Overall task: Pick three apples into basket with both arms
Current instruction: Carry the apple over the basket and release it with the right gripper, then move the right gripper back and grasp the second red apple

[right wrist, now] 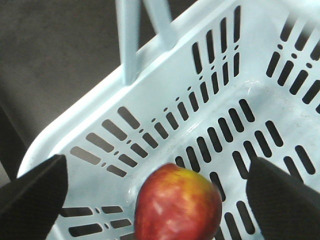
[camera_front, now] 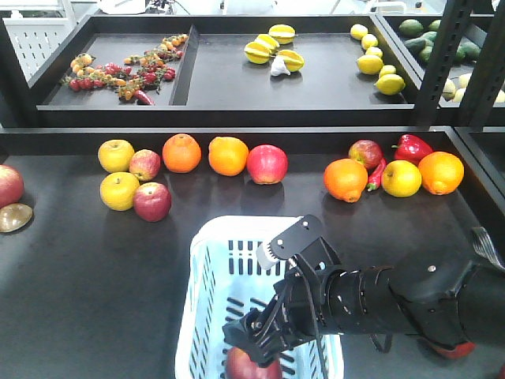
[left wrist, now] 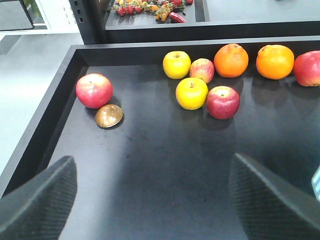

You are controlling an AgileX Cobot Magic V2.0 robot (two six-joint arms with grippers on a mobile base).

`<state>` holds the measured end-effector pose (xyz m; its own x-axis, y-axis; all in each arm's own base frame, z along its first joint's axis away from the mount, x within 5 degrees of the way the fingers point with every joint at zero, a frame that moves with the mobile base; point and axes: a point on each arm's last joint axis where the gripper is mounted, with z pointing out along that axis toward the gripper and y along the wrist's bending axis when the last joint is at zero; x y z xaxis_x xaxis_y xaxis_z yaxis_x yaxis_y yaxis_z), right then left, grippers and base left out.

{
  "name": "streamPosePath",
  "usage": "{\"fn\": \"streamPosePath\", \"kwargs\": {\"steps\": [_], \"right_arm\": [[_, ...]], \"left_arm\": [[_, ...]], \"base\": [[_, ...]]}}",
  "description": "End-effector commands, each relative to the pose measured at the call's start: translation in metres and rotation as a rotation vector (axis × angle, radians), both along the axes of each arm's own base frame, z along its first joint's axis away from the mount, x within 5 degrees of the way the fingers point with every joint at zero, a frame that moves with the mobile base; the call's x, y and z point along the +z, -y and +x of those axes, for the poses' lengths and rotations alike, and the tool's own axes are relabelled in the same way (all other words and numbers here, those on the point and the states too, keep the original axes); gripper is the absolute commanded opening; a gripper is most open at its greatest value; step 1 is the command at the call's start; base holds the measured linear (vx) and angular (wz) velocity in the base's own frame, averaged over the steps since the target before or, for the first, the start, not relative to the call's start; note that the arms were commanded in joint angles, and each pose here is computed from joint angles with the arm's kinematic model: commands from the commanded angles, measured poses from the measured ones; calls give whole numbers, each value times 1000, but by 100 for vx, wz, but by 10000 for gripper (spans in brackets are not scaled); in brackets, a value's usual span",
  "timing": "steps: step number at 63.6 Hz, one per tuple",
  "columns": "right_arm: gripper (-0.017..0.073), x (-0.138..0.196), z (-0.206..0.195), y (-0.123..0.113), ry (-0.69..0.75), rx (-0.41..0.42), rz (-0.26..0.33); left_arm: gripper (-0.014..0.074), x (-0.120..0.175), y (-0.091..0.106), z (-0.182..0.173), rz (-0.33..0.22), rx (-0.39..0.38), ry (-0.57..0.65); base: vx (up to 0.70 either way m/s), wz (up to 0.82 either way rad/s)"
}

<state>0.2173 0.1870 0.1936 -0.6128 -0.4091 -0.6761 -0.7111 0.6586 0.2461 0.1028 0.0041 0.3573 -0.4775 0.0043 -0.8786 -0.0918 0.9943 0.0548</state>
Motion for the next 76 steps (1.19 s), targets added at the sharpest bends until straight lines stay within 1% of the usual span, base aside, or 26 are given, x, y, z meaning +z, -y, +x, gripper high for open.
{"fn": "streamPosePath", "kwargs": {"steps": [1,6,13,20,27,31,32,33,34,37,40,47,52,60,67,71,76], "right_arm": [[717,18,2,-2,14,-25,63],[708,23,-1,-1,-3,-42,81],[694,32,-5,5,8,-53,70],[676,40,-6,22,-52,-105,59],[659,43,-10,46,-143,-134,-18],[652,43,-10,65,-171,-169,-94],[652,42,-10,69,-168,-172,-125],[652,43,-11,74,-181,-193,-139],[651,43,-10,79,-178,-200,-169],[650,43,-11,92,-196,-248,-214],[649,44,-10,107,-212,-314,-267],[645,43,-6,136,-233,-437,-338],[643,42,-2,153,-236,-505,-354],[640,40,4,177,-240,-618,-341],[636,33,12,194,-248,-697,-335],[634,26,17,202,-258,-728,-336],[633,16,24,208,-272,-748,-341]], "left_arm": [[585,11,1,2,3,-12,73],[585,11,1,2,3,-12,73],[585,11,1,2,3,-12,73],[585,11,1,2,3,-12,73],[585,11,1,2,3,-12,73],[585,11,1,2,3,-12,73],[585,11,1,2,3,-12,73],[585,11,1,2,3,-12,73],[585,11,1,2,3,-12,73],[585,11,1,2,3,-12,73],[585,11,1,2,3,-12,73],[585,11,1,2,3,-12,73],[585,11,1,2,3,-12,73],[585,11,1,2,3,-12,73],[585,11,1,2,3,-12,73],[585,11,1,2,3,-12,73],[585,11,1,2,3,-12,73]], "base": [[0,0],[0,0],[0,0],[0,0],[0,0],[0,0],[0,0],[0,0],[0,0],[0,0],[0,0],[0,0],[0,0],[0,0],[0,0],[0,0],[0,0]]}}
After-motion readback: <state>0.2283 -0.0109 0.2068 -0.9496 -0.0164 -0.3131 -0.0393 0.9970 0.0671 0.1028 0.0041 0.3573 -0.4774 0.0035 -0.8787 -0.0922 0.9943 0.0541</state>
